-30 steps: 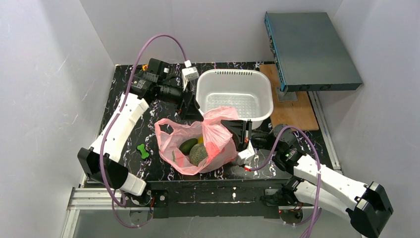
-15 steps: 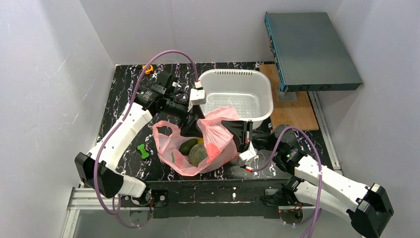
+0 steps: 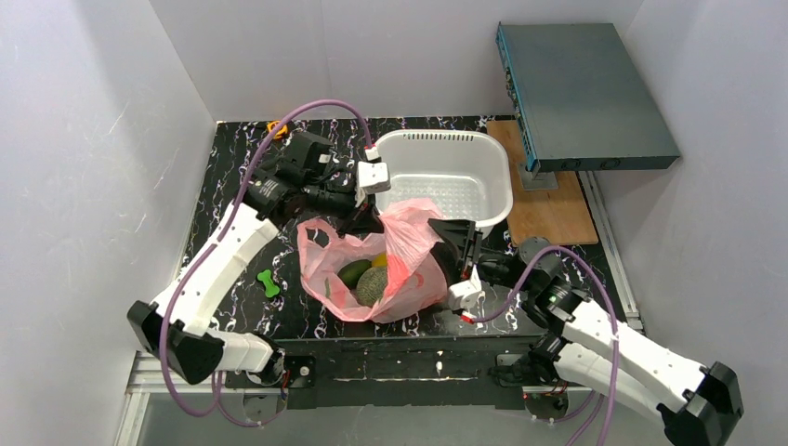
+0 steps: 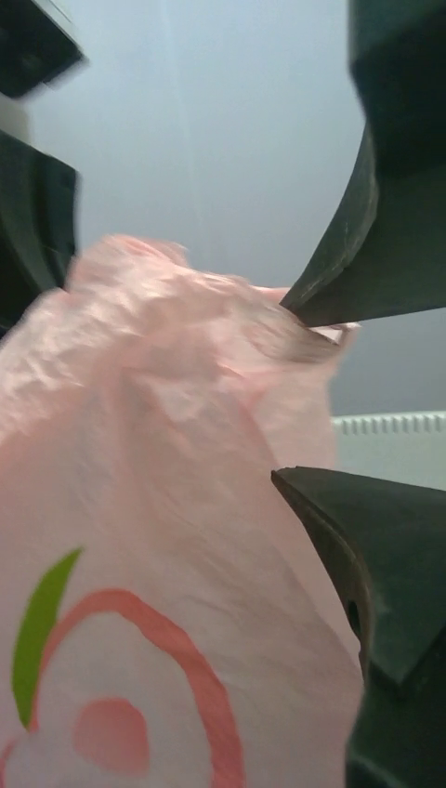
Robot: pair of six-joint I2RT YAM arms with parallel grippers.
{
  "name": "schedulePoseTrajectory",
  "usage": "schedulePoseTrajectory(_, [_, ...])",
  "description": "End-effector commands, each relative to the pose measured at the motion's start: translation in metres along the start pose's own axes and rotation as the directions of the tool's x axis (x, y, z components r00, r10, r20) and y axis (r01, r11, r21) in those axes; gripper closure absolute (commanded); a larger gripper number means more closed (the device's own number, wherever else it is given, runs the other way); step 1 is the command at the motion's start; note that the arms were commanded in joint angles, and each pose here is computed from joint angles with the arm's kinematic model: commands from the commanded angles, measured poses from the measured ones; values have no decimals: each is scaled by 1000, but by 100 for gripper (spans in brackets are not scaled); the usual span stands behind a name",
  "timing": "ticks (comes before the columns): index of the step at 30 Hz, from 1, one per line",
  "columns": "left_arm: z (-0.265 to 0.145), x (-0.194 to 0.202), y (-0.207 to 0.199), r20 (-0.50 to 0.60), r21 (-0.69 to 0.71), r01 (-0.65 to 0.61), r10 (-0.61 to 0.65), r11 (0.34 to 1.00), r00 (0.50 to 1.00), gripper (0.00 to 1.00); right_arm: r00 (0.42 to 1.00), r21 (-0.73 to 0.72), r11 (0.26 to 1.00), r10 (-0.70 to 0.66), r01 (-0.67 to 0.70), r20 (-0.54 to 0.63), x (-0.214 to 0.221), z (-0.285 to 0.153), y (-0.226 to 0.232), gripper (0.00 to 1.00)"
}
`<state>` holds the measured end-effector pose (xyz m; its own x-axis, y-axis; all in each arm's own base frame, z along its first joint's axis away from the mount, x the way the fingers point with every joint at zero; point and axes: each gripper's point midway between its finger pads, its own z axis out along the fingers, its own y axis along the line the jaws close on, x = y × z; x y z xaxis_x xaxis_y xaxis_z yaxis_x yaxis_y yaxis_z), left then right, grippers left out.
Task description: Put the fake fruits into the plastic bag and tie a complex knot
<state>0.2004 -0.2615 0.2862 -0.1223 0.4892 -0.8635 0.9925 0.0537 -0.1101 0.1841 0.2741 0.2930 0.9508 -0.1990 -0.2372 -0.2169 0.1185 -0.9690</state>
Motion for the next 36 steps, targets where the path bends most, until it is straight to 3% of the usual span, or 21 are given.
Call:
schedulePoseTrajectory(1, [-32,-31,8,36,-176,-92,99,980,994,100,975,-16,984,172,-176,-141,6,-27,-4,34])
schedulePoseTrajectory(5, [-40,-35,12,10,-215,-134,139,967,990,100,879,-1,896,436,-445,-195,-15,-53,-20,29])
schedulePoseTrajectory(7, [-43,-37,14,2,-226,-156,161,961,987,100,795,83,818,574,-570,-197,-26,-64,-47,28])
schedulePoseTrajectory(10, [-45,-40,18,-26,-252,-215,215,944,976,100,638,145,659,752,-738,-167,-45,-67,-82,23])
schedulePoseTrajectory(11, [-45,-41,17,-35,-255,-242,241,936,970,100,549,154,571,820,-806,-162,-50,-64,-89,22])
schedulePoseTrajectory(13, [-46,-42,19,-57,-269,-282,277,921,959,100,436,151,459,885,-876,-160,-56,-53,-101,22])
schedulePoseTrajectory(17, [-47,-45,18,-95,-278,-360,347,891,933,100,274,100,294,946,-951,-176,-62,-27,-104,22])
schedulePoseTrajectory(22, [-47,-37,14,-122,-270,-363,342,892,932,100,253,107,277,948,-955,-195,-53,-12,-104,21])
schedulePoseTrajectory(28, [-49,-32,10,-124,-276,-354,333,893,935,100,306,117,327,937,-938,-166,-48,-15,-99,19])
schedulePoseTrajectory(29, [-50,-32,10,-124,-278,-356,334,892,934,100,308,119,329,937,-937,-165,-48,-14,-99,7])
schedulePoseTrajectory(30, [-50,-31,10,-124,-278,-353,332,893,935,100,306,126,328,937,-936,-167,-46,-14,-98,2])
schedulePoseTrajectory(36, [-51,-34,7,-112,-278,-360,342,891,933,100,327,136,350,931,-927,-163,-39,-7,-101,2])
